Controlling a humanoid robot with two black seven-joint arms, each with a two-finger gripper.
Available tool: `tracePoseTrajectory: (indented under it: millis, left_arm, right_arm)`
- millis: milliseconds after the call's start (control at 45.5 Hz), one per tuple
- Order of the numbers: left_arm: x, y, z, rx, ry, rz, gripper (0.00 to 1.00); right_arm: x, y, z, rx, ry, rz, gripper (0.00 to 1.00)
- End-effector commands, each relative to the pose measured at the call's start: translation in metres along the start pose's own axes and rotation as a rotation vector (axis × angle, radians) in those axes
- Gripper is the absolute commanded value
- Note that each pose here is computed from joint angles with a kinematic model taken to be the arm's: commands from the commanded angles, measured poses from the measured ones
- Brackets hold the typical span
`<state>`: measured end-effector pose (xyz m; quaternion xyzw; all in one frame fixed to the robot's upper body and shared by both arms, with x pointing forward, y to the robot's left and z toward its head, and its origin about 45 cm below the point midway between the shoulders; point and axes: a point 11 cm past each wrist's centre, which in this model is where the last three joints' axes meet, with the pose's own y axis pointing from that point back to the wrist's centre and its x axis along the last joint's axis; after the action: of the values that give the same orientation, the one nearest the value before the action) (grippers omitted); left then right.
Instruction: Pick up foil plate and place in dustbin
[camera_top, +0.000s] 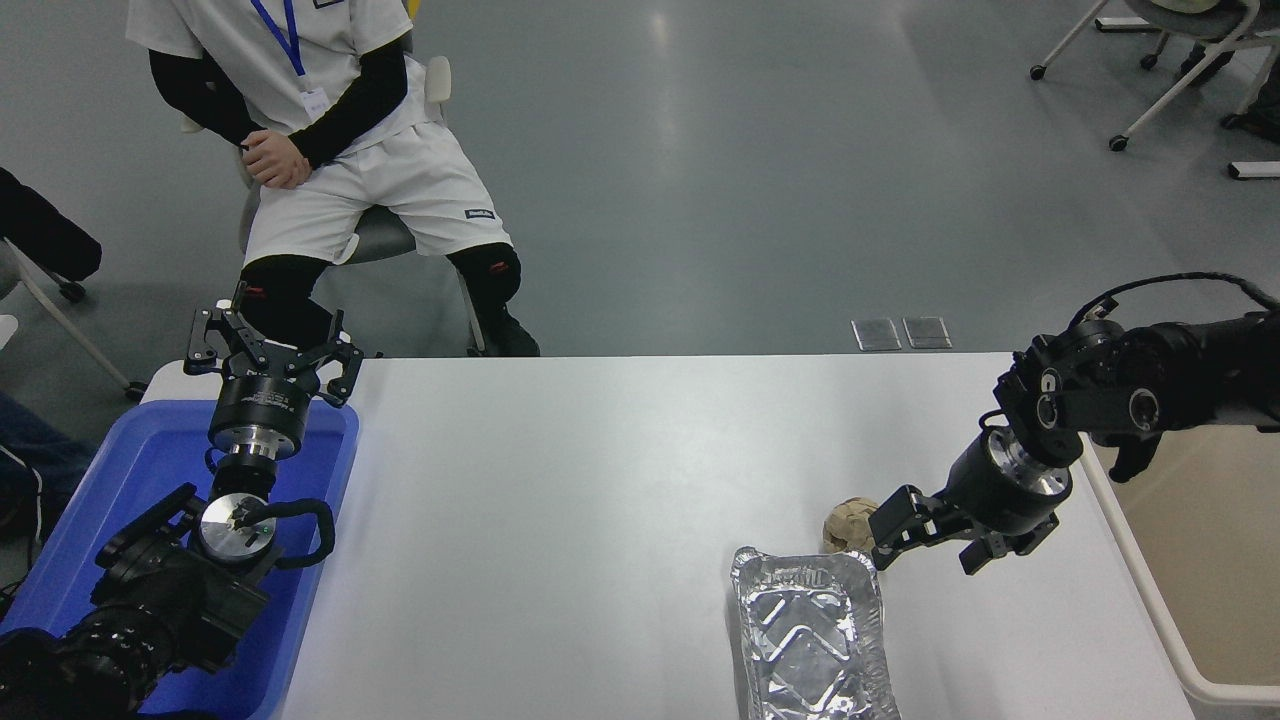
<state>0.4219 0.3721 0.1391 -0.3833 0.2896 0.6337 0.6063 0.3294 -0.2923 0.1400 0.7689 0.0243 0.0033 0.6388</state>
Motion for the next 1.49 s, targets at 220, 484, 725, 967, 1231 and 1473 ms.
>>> tracePoseTrajectory:
  millis: [220,484,725,967,1231,1473]
  left_arm:
    - [0.000,0.000,0.000,0.001,0.000,0.000,0.99]
    - [0.000,0.000,0.000,0.001,0.000,0.000,0.99]
    - [0.000,0.000,0.000,-0.001,0.000,0.000,0.99]
    - [0.000,0.000,0.000,-0.001,0.000,0.000,0.99]
    - [0.000,0.000,0.000,0.001,0.000,0.000,0.99]
    - [0.000,0.000,0.000,0.001,0.000,0.000,0.99]
  right_arm:
    - [-0.020,-0.041,-0.024,0.113,-0.005,-0.008,1.00]
    - [-0.023,-0.052,-0.006,0.053,0.027,-0.012,1.00]
    - [-0.027,-0.057,-0.010,0.070,0.022,-0.016,1.00]
    - [-0.025,-0.058,-0.011,0.082,0.002,-0.009,1.00]
    - [-0.026,-0.057,-0.006,0.078,-0.011,-0.009,1.00]
    - [-0.030,-0.060,-0.006,0.081,-0.016,-0.023,1.00]
